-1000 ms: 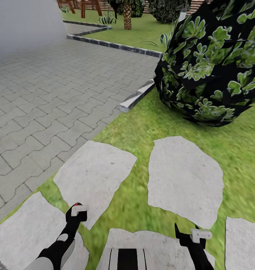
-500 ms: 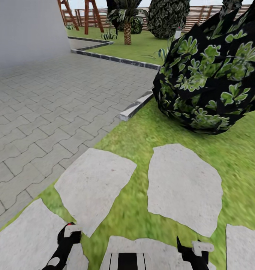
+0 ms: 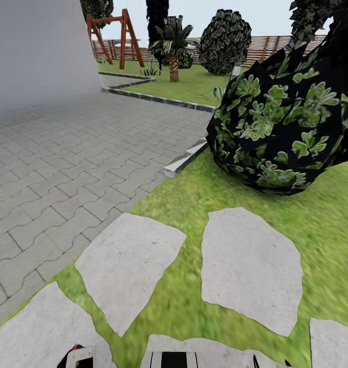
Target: Pick up the pesticide atomizer in the garden and spray insectifuge to fully cover both potted plants in the garden.
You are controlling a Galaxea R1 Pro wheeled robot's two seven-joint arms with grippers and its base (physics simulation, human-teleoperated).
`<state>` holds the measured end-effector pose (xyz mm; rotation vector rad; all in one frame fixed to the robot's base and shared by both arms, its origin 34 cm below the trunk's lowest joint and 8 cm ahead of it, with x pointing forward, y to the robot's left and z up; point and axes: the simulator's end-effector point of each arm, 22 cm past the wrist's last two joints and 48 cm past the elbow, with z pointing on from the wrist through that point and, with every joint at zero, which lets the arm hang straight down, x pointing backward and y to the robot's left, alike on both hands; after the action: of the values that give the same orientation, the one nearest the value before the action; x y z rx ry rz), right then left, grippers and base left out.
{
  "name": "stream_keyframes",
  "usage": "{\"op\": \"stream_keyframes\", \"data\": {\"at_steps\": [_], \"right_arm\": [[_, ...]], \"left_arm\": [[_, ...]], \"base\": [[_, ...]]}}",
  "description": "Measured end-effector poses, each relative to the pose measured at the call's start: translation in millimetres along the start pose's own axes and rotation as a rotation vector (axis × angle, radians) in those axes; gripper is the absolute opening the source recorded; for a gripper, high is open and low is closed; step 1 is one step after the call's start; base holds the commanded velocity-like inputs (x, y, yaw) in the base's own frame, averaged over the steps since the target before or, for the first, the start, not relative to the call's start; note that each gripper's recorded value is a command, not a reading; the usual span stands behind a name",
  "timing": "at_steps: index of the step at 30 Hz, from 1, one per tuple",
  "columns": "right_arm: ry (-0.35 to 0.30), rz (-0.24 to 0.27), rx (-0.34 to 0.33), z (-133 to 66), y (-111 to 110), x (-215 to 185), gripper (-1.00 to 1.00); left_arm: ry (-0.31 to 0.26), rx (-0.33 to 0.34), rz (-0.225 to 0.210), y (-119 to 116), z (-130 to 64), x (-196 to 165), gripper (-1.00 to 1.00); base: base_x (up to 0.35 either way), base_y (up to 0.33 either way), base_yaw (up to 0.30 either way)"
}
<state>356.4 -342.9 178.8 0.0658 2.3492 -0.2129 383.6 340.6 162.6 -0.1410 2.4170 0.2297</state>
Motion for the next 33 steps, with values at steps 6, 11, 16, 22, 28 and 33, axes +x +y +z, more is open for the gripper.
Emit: {"op": "stream_keyframes", "data": {"at_steps": [6,11,16,22,28,33], "right_arm": [[0.011,0.005,0.002,-6.4,0.1,5.0,1.0],[-0.002,0.013,0.003,-7.4,2.5,-0.9,1.0],[-0.021,0.035,0.002,-8.4,12.8,-9.0,1.0],[-0.047,0.035,-0.009,-7.9,15.0,-20.9,1.0],[-0.075,0.04,-0.014,-8.2,17.6,-33.3,1.0],[-0.096,0.043,-0.016,-8.9,17.9,-42.4,1.0]], "left_arm": [[-0.026,-0.008,0.0,7.8,-1.6,-12.3,-1.0],[-0.047,-0.004,-0.002,6.1,-2.7,-21.8,-1.0],[-0.066,-0.001,-0.005,4.9,-3.9,-31.0,-1.0],[-0.09,0.0,-0.012,4.3,-5.4,-42.7,-1.0],[-0.116,0.002,-0.019,3.0,-7.4,-55.2,-1.0],[-0.139,0.004,-0.025,1.7,-9.4,-66.0,-1.0]], "base": [[0.0,0.0,0.0],[0.0,0.0,0.0],[0.0,0.0,0.0],[0.0,0.0,-0.013],[0.0,0.0,-0.201],[0.0,0.0,-0.276]]}}
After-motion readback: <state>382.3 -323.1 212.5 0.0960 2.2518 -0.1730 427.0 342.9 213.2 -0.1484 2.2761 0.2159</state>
